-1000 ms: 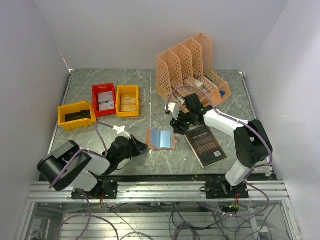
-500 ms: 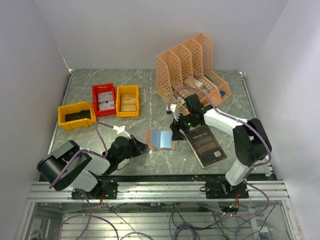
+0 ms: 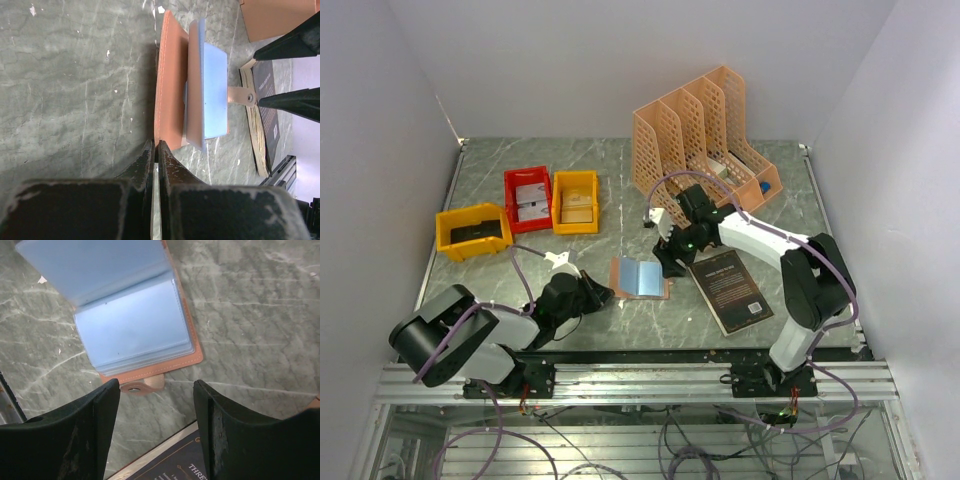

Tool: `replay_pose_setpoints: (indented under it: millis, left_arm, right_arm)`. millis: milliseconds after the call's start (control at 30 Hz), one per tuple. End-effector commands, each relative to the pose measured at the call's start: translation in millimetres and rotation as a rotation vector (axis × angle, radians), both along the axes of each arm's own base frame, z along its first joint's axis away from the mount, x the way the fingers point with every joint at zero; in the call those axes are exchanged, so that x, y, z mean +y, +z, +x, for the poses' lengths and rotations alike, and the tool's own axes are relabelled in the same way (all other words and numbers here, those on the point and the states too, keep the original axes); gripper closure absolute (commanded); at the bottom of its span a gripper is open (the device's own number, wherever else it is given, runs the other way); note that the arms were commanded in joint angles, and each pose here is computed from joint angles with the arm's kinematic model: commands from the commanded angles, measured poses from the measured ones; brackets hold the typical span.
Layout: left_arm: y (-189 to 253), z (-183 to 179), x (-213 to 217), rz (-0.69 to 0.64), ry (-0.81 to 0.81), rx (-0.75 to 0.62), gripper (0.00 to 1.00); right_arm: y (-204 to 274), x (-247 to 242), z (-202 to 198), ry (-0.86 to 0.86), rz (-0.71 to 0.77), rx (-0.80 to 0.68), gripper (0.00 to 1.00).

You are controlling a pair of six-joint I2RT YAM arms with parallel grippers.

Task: Put the credit cards into the card holder
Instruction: Open the card holder at the center of the board.

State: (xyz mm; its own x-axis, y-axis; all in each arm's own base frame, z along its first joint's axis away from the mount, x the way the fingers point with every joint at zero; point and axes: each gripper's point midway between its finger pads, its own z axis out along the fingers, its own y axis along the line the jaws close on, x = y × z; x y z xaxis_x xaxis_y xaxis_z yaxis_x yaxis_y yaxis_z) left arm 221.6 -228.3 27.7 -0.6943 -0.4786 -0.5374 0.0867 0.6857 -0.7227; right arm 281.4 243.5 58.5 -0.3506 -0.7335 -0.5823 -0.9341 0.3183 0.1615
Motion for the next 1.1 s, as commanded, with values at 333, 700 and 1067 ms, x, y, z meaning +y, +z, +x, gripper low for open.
replay_pose_setpoints:
  millis: [333,700,1067]
  left_arm:
    - [11,9,-3,0.015,0.018,-0.041,0.93]
    - [12,10,-5,0.019,0.018,-0.04,0.93]
    - [5,4,0,0.047,0.018,0.002,0.63]
  right_arm:
    - [-24,-3,-5,-0.018,-0.124,0.04,0.42]
    - [-18,-4,-5,-0.011,-0.133,0.048,1.0]
    - [46,17,-1,-0.024,0.186,0.044,1.0]
